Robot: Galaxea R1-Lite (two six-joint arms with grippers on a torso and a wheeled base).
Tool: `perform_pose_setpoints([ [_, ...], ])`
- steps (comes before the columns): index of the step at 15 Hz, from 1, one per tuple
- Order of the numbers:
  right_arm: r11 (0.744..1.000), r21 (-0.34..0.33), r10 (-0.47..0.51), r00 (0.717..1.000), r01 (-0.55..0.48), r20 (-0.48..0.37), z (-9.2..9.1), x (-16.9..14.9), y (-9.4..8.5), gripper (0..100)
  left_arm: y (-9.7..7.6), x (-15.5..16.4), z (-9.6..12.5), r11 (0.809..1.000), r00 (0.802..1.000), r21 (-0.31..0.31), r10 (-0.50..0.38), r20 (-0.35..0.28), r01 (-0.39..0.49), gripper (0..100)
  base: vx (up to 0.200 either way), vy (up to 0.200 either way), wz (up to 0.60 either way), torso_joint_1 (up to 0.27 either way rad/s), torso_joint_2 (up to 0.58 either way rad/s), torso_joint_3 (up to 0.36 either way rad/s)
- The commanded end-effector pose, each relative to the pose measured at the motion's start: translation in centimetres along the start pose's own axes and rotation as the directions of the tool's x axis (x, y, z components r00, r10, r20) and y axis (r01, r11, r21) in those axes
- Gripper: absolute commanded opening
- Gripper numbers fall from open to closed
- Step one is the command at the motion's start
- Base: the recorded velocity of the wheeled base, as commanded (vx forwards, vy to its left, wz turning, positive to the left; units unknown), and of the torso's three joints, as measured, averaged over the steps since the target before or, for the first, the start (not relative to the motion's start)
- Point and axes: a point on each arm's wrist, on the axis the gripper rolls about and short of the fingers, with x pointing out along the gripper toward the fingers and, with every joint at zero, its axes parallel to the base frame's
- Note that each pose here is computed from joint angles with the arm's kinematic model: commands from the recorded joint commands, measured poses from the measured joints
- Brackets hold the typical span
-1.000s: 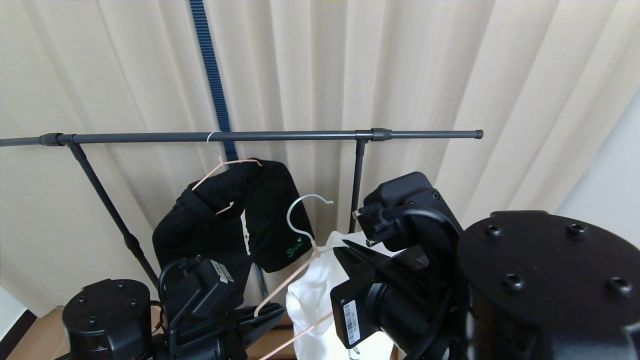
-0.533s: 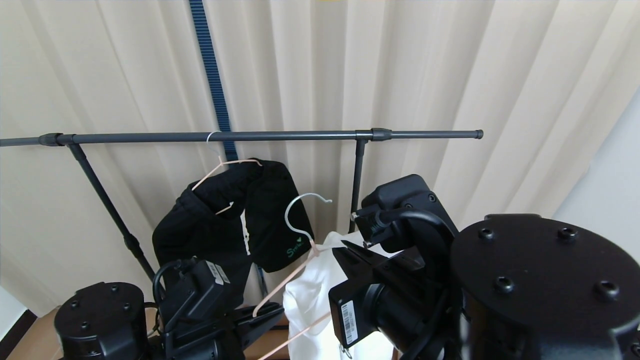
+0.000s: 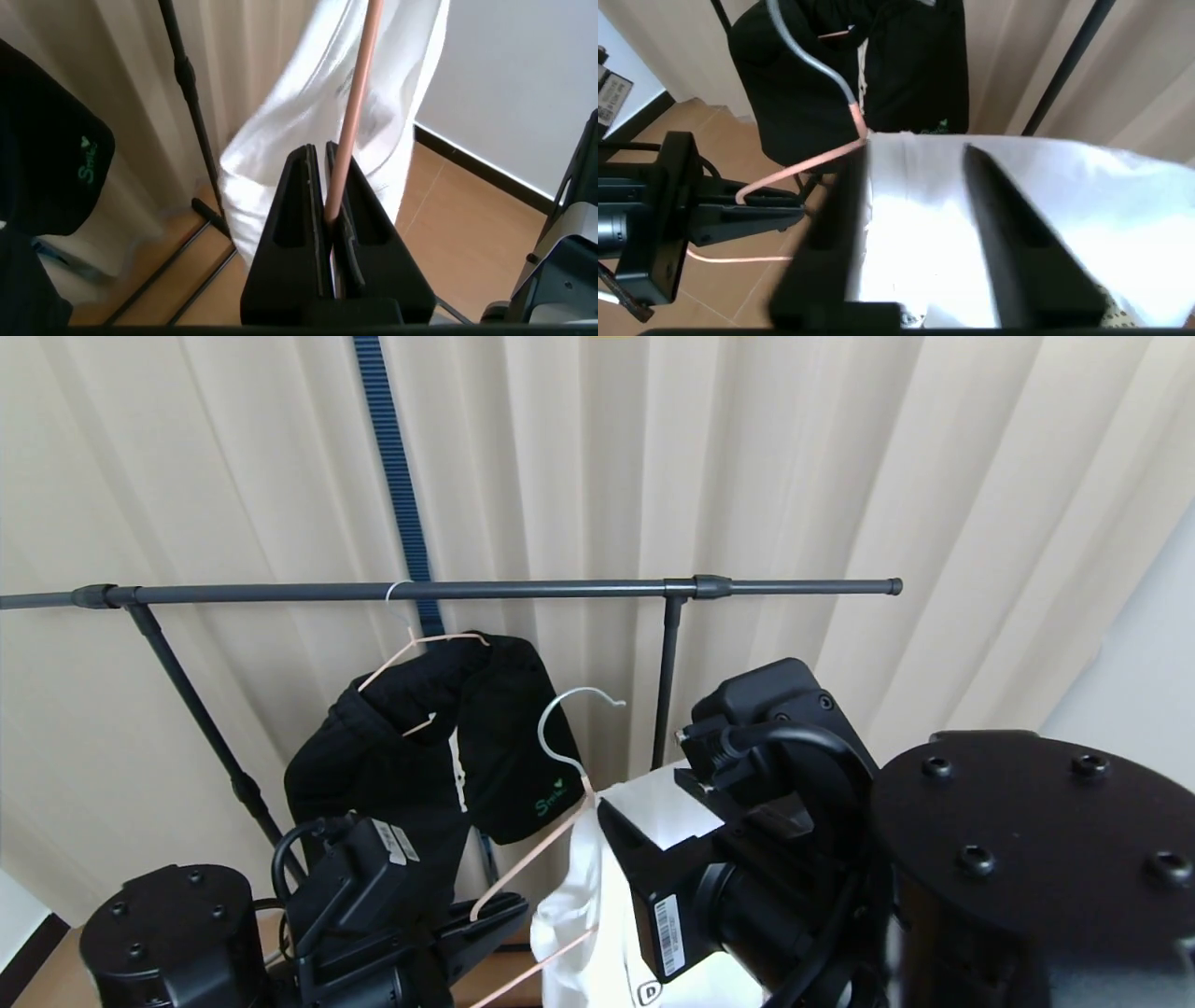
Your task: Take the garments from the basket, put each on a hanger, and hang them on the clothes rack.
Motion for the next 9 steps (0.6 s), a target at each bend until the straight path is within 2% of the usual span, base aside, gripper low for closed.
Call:
perform_pose_setpoints([
  [1, 1.0, 0.003, 0.001, 1.0, -0.001, 0.005, 0.2, -0.2, -0.1, 100, 0.0, 0.0, 0.0, 1.0, 1.0, 0.001, -0.001, 0.003, 0.001, 0, 0.0, 0.0, 0.0, 0.0, 0.0, 0.0],
  [5, 1.0, -0.03, -0.005, 1.0, 0.005, 0.007, 0.2, -0.6, -0.7, 100, 0.1, -0.1, -0.2, 1.0, 1.0, -0.002, 0.002, -0.003, -0.002, 0, 0.0, 0.0, 0.0, 0.0, 0.0, 0.0],
  [6, 0.998, -0.057, -0.029, 1.0, 0.03, 0.008, 0.4, -0.5, -2.0, 100, 0.4, -0.3, -0.3, 1.0, 1.0, -0.005, 0.015, -0.01, -0.015, 0, 0.0, 0.0, 0.0, 0.0, 0.0, 0.0],
  [9, 0.994, -0.105, 0.033, 0.999, -0.031, 0.019, 1.5, -1.1, -5.6, 100, 1.5, -0.3, -0.8, 0.999, 0.999, -0.013, 0.044, -0.031, -0.045, 0, 0.0, 0.0, 0.0, 0.0, 0.0, 0.0],
])
